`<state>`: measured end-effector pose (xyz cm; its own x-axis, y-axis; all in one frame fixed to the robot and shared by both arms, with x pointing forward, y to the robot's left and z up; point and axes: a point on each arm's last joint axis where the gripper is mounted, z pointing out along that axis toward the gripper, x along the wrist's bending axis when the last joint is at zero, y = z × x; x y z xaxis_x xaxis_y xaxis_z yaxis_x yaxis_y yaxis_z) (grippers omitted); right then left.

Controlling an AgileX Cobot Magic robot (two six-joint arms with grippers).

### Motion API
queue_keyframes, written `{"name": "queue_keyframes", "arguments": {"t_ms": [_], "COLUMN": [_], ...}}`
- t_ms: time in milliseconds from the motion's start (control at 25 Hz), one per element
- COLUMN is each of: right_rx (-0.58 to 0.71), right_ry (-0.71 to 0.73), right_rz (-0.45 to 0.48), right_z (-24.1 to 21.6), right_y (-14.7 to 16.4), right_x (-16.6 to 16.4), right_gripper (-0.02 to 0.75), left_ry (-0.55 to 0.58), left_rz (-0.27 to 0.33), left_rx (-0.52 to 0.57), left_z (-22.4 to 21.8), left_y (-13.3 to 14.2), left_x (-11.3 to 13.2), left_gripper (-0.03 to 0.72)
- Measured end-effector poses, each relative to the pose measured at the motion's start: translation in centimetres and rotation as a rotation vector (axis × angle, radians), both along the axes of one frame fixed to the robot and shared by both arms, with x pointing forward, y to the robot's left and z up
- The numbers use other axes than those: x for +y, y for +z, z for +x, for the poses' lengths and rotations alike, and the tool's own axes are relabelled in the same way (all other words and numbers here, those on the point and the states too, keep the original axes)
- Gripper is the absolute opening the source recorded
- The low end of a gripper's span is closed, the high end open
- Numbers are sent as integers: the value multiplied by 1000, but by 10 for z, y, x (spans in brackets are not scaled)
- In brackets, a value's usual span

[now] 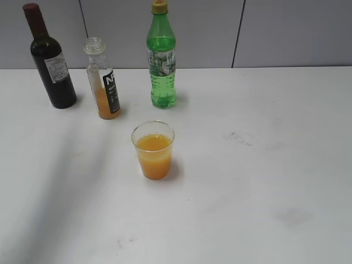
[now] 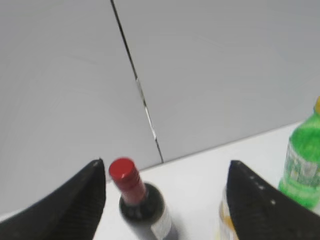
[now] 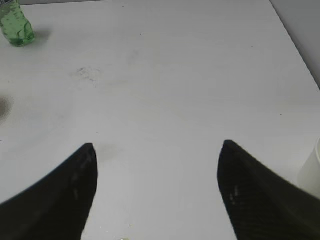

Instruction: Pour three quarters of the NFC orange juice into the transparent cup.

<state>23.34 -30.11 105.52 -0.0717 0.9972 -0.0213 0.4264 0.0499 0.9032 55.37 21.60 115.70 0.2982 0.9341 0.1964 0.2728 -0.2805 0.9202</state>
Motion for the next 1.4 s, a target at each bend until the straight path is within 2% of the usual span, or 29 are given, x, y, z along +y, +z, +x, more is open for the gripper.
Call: {"name": "queue_keyframes", "arguments": {"t_ms": [160, 440, 680, 1040, 1400], "right_rx": [0, 0, 0, 0, 0], "right_ry": [0, 0, 0, 0, 0], "right_rz": [0, 0, 0, 0, 0], "right_z": [0, 0, 0, 0, 0], "right_y": [0, 0, 0, 0, 0], "right_x": [0, 0, 0, 0, 0], "right_gripper": [572, 572, 572, 572, 572], "left_ry": [54, 180, 237, 237, 228], "left_rz": [53, -12, 14, 17, 32], "left_rx": [202, 517, 748, 757, 773], "left_z": [-9, -21, -39, -97, -168], "left_y": [8, -6, -16, -17, -56], "left_x": [11, 46, 62, 67, 73], "left_gripper": [575, 575, 575, 574, 573]}}
